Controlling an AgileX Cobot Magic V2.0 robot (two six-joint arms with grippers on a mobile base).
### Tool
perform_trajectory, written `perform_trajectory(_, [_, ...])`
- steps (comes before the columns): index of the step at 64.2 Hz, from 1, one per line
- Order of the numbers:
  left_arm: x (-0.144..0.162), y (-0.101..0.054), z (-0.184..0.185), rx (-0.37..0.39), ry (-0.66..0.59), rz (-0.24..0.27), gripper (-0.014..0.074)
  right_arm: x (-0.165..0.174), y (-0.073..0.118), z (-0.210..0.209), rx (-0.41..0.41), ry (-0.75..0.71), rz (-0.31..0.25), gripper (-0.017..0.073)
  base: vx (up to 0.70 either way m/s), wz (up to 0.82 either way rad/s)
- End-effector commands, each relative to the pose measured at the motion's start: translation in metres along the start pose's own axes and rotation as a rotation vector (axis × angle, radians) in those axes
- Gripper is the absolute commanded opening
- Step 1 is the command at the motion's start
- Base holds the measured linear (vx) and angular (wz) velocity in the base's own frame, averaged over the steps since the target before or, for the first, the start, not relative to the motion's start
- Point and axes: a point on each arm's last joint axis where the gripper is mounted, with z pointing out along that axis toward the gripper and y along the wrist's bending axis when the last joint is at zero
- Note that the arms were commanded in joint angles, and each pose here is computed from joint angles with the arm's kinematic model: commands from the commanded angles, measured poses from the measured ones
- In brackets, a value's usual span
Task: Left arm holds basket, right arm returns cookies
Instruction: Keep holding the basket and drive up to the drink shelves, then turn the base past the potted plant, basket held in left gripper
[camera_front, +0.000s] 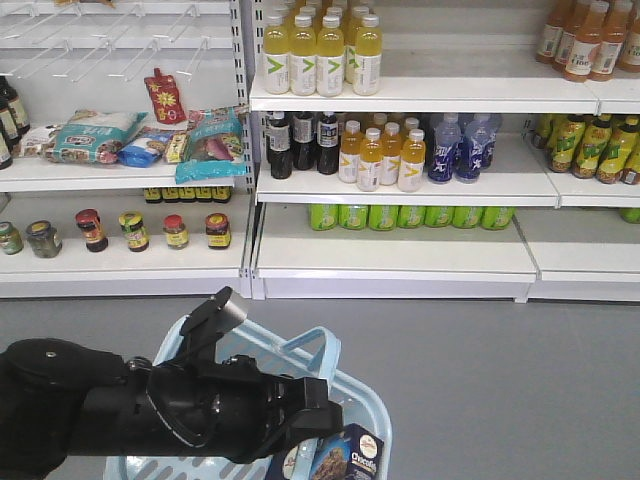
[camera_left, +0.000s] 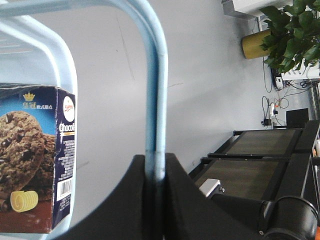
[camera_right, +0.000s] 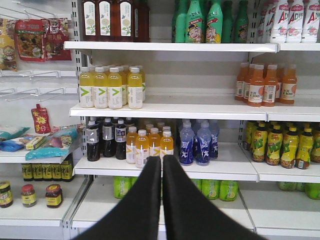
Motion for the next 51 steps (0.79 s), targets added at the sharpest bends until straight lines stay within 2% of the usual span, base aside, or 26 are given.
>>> perform_trajectory(1, [-0.0051,-0.0208,-0.0095,0.099,-0.027,-0.004,-0.0006,-0.0068,-0.0002,-0.0012,0.005,-0.086,-0.005,-0.0008,0.31,-0.06])
perform_trajectory(22, [-0.0051,-0.0208,-0.0095,0.099,-0.027,-0.004,-0.0006,-0.0068,-0.0002,-0.0012,0.005,-0.086,-0.005,-0.0008,0.29,-0.23])
perform_trajectory(51, [-0.0051,-0.0208,-0.0095,0.099,-0.027,-0.004,-0.0006,-0.0066,-0.0002,-0.0012,0.005,-0.083,-0.005,-0.0008,0.23,-0.52])
